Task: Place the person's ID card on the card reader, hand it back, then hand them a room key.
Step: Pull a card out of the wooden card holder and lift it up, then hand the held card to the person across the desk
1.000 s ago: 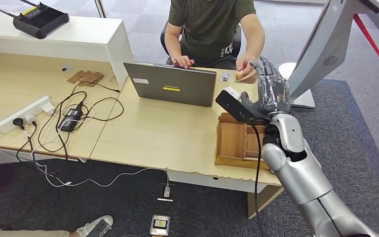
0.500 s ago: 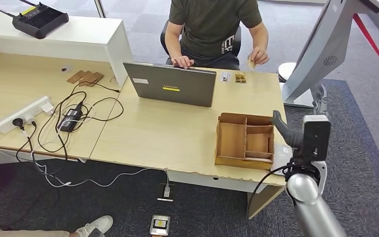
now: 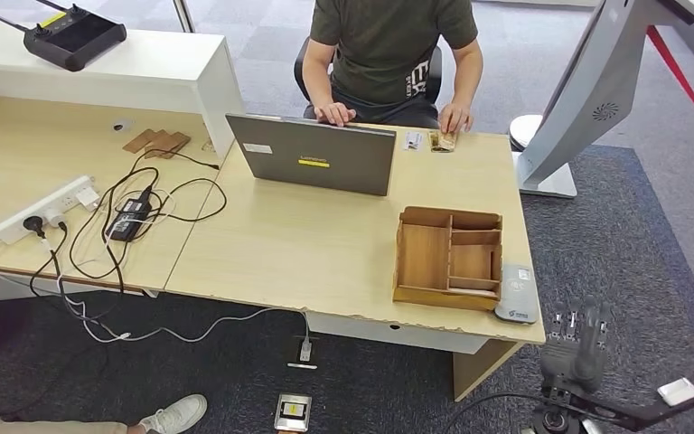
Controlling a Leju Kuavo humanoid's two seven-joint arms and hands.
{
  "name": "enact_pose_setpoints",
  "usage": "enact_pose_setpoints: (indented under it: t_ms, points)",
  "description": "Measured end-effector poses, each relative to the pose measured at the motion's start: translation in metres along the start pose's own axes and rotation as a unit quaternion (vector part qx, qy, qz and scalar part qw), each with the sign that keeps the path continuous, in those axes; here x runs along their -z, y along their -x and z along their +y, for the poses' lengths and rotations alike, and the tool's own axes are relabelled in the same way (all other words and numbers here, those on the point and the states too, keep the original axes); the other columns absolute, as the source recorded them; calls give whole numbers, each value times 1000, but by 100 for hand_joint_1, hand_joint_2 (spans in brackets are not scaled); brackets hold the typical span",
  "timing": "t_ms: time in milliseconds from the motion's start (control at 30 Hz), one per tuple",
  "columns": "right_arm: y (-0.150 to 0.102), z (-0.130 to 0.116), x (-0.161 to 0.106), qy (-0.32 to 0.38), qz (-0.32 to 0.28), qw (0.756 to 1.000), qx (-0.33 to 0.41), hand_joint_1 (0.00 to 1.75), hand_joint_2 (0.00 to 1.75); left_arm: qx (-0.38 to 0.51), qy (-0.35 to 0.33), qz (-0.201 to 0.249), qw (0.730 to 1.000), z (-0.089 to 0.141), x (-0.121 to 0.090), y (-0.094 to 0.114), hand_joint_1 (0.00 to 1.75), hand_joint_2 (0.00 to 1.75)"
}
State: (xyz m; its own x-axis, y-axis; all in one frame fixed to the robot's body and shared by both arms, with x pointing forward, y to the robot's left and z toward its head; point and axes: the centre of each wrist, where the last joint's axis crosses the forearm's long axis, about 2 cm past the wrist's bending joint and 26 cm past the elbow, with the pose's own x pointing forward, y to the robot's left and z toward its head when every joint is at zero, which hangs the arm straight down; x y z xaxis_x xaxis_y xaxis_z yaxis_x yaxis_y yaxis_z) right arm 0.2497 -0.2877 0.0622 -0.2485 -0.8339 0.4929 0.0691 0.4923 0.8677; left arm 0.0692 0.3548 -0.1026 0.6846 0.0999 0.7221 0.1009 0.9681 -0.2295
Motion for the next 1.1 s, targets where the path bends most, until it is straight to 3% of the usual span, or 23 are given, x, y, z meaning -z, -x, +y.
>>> enact_pose_setpoints:
  t_ms: [267, 433, 600, 700, 1100]
  points:
    - [8, -30, -11, 97, 11, 995, 36, 0, 175, -1, -9, -6, 1000, 2, -1, 0, 0, 175]
    - [12, -39, -14, 163, 35, 986, 2, 0, 175, 0, -11, -8, 1000, 2, -1, 0, 0, 175]
    - [16, -48, -19, 233, 105, 966, -42, 0, 175, 4, -12, -7, 1000, 4, -1, 0, 0, 175]
    - [18, -52, -22, 246, 137, 959, -47, 0, 175, 5, -14, -7, 1000, 5, -2, -1, 0, 175]
    - [21, -54, -21, 263, 146, 950, -85, 0, 175, 3, -20, -11, 1000, 6, -2, -1, 0, 175]
